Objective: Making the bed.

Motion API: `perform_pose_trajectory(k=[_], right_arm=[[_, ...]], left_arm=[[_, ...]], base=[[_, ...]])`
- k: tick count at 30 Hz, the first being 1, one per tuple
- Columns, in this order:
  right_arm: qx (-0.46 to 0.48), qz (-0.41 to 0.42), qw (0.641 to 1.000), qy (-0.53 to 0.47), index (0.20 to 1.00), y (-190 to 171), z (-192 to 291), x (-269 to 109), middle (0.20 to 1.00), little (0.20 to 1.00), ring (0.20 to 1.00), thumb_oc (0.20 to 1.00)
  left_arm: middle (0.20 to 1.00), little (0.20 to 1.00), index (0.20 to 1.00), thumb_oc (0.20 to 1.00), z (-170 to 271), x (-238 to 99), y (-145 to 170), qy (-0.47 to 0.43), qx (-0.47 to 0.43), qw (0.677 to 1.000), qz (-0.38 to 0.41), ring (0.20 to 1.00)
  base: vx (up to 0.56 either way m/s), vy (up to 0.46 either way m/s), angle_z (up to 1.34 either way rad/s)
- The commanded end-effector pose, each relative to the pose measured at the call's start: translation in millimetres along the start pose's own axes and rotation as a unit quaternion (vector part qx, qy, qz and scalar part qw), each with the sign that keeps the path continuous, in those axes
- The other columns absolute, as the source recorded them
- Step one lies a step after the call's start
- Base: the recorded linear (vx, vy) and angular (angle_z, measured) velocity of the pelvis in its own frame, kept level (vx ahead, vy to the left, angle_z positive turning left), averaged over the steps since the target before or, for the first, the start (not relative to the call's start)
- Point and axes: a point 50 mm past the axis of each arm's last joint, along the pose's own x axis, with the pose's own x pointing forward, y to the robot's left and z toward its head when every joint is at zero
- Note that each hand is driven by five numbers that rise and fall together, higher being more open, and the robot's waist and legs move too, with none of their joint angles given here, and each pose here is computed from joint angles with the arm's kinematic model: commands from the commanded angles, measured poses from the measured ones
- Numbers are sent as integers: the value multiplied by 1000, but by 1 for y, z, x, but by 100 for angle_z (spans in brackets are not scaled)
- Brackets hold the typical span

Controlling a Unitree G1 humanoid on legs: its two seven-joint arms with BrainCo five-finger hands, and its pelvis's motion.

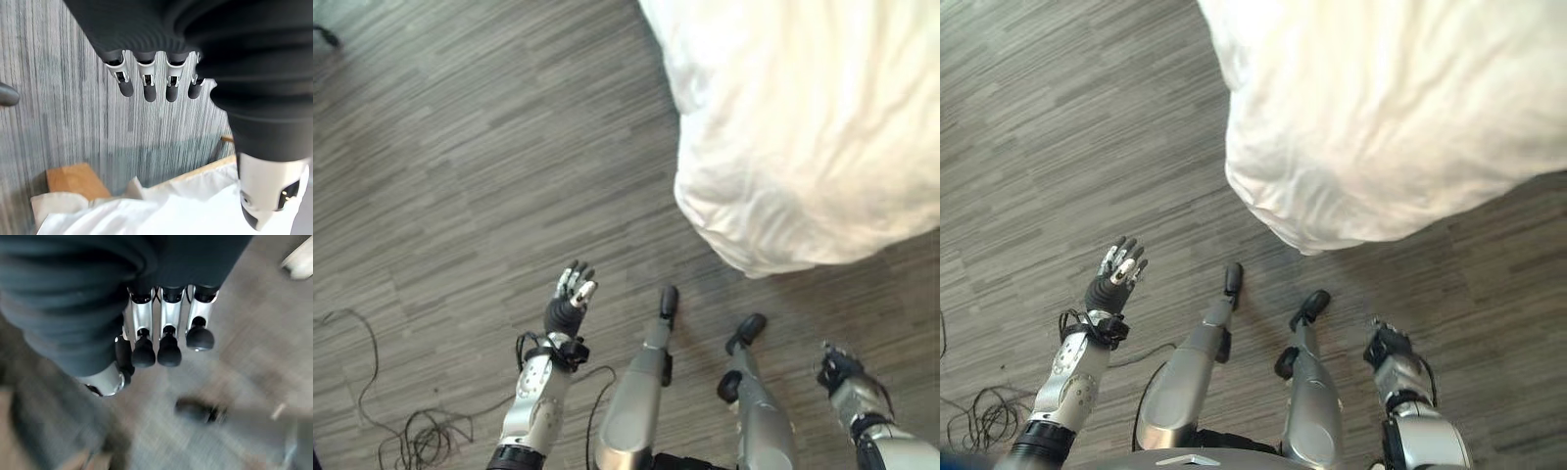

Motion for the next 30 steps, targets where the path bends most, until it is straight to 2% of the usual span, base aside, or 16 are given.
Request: perform_pose_trajectory(k=[1,4,6,9,11,12,14,16,17,18,19,20,22,23,26,30], right_arm=[[71,-62,995,-21,200,-33,5,-1,200,200,200,200],[155,-95,981,-65,200,-50,15,-5,200,200,200,200],[173,-77,970,-155,200,-45,47,-11,200,200,200,200],[150,-23,949,-276,200,-21,92,-31,200,200,200,200],[139,54,911,-386,200,12,136,-62,200,200,200,200],[138,54,911,-386,200,12,136,-62,200,200,200,200],[116,207,851,-469,200,63,165,-108,200,200,200,200],[85,263,827,-490,200,82,170,-126,200,200,200,200],[16,366,776,-513,200,116,175,-156,200,200,200,200],[-10,428,744,-512,200,136,175,-172,200,200,200,200],[-19,442,742,-504,200,142,174,-172,200,200,200,200],[-70,512,719,-465,200,179,160,-179,200,200,200,200],[-87,520,715,-459,200,189,158,-182,200,200,200,200],[-139,548,699,-438,200,218,147,-186,200,200,200,200],[-177,577,675,-425,200,248,142,-197,200,200,200,200],[-205,555,687,-421,200,274,151,-195,200,200,200,200]], left_arm=[[1000,1000,1000,1000,9,-6,3,-34,-9,999,9,1000],[1000,1000,1000,1000,13,-6,7,-43,-4,999,23,1000],[1000,1000,1000,1000,19,-7,11,-58,-6,997,41,1000],[1000,1000,1000,1000,24,-8,15,-75,0,996,55,1000],[1000,1000,1000,1000,28,-9,14,-83,-4,995,52,1000],[1000,1000,1000,1000,28,-9,14,-83,-4,995,53,1000],[1000,1000,1000,1000,30,-12,12,-85,-6,995,46,1000],[1000,1000,1000,1000,31,-13,13,-84,-3,995,44,1000],[1000,1000,1000,1000,31,-16,15,-81,2,996,37,1000],[1000,1000,1000,1000,29,-17,14,-76,2,997,29,1000],[1000,1000,1000,1000,29,-18,15,-75,2,997,25,1000],[1000,1000,1000,1000,21,-20,14,-58,-4,998,15,1000],[1000,1000,1000,1000,20,-20,13,-55,-5,998,13,1000],[1000,1000,1000,1000,17,-19,11,-49,-7,999,5,1000],[1000,1000,1000,1000,17,-17,10,-49,-5,999,-4,1000],[1000,1000,1000,1000,15,-18,14,-41,-2,999,-1,1000]], base=[[61,18,-19],[66,22,-15],[40,27,-20],[15,28,-23],[4,25,-9],[-6,11,-13],[-19,5,-18],[-27,-2,-9],[-42,-20,-3],[-38,-28,-1],[-44,-42,3],[-40,-37,5],[-35,-28,9],[-29,-21,14],[-49,-32,23],[20,-41,30]])
